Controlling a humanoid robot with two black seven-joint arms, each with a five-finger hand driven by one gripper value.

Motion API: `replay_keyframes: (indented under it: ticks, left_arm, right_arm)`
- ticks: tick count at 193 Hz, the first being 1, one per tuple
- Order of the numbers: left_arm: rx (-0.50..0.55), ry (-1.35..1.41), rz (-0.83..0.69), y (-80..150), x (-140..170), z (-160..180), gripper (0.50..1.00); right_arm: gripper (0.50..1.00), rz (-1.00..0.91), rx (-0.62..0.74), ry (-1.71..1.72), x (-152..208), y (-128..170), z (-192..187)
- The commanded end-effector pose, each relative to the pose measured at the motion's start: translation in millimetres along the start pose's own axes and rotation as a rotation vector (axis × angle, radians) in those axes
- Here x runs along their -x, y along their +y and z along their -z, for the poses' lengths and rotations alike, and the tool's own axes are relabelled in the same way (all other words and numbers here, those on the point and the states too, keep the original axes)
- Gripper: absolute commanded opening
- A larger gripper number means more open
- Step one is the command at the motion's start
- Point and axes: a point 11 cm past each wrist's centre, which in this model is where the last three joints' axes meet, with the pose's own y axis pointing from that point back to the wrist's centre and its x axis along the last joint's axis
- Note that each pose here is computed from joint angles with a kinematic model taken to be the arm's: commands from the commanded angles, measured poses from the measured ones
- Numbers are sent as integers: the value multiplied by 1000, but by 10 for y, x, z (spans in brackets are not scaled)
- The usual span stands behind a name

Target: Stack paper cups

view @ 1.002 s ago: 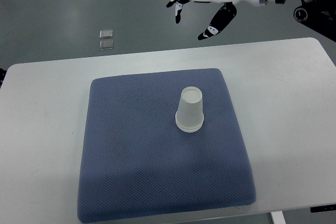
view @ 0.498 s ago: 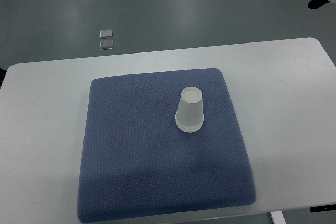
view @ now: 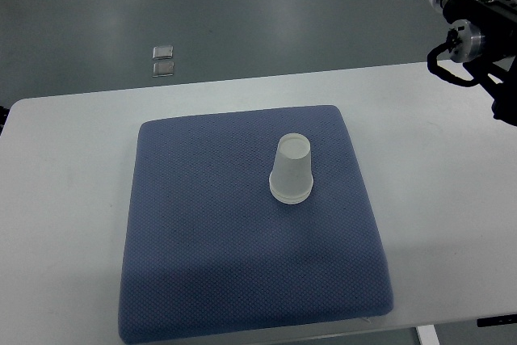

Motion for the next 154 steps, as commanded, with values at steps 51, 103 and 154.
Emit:
replay_keyframes:
  ticks: [51, 103, 154]
  left_arm:
    - [0, 0, 0, 0, 0, 1, 1000]
    - [0, -1, 0, 0, 0, 1, 1000]
    - [0, 0, 0, 0, 0, 1, 1000]
  right_arm:
    - [905, -65, 241, -236, 235, 370, -1229]
    - [917, -109, 144, -357, 200, 348, -1132]
    - [915, -118, 125, -364, 186, 339, -1102]
